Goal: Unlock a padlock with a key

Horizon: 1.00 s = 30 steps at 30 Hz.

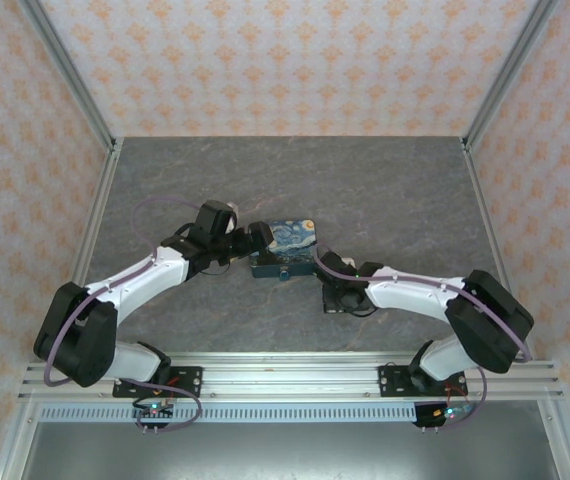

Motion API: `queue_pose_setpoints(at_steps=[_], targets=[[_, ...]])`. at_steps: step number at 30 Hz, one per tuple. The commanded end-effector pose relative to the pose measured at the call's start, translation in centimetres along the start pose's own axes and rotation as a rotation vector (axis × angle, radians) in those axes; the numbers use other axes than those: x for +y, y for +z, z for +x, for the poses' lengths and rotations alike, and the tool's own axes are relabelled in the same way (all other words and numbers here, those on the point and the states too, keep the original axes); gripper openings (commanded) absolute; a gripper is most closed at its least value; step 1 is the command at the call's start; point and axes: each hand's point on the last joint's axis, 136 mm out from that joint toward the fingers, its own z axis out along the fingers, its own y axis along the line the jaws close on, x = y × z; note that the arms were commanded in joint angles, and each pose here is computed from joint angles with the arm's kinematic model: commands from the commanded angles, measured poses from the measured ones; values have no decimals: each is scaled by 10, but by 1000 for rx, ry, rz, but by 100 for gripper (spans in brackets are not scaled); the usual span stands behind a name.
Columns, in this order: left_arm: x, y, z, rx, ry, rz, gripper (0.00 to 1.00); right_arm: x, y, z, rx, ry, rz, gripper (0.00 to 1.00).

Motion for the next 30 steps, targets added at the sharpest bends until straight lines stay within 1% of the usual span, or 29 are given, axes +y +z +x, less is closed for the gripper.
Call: queue_pose_setpoints(at_steps=[1, 6, 14, 23, 26, 30], targets=[[-13, -3, -8, -22, -6, 24, 100, -13, 15, 40, 138, -27, 32, 0], [-9, -3, -7, -24, -16, 4, 100, -10, 10, 30, 94, -2, 5, 0], [-12, -9, -8, -31, -12, 15, 100, 14, -22, -4, -41, 113, -197, 0], [-17, -8, -5, -19, -8, 40, 100, 27, -35, -22, -111, 206, -349, 0], [-19, -7, -3, -10, -7, 45, 100, 28, -38, -26, -124, 221, -359, 0], [-20, -6, -2, -7, -6, 47, 100, 24, -32, -25, -113, 222, -326, 0]])
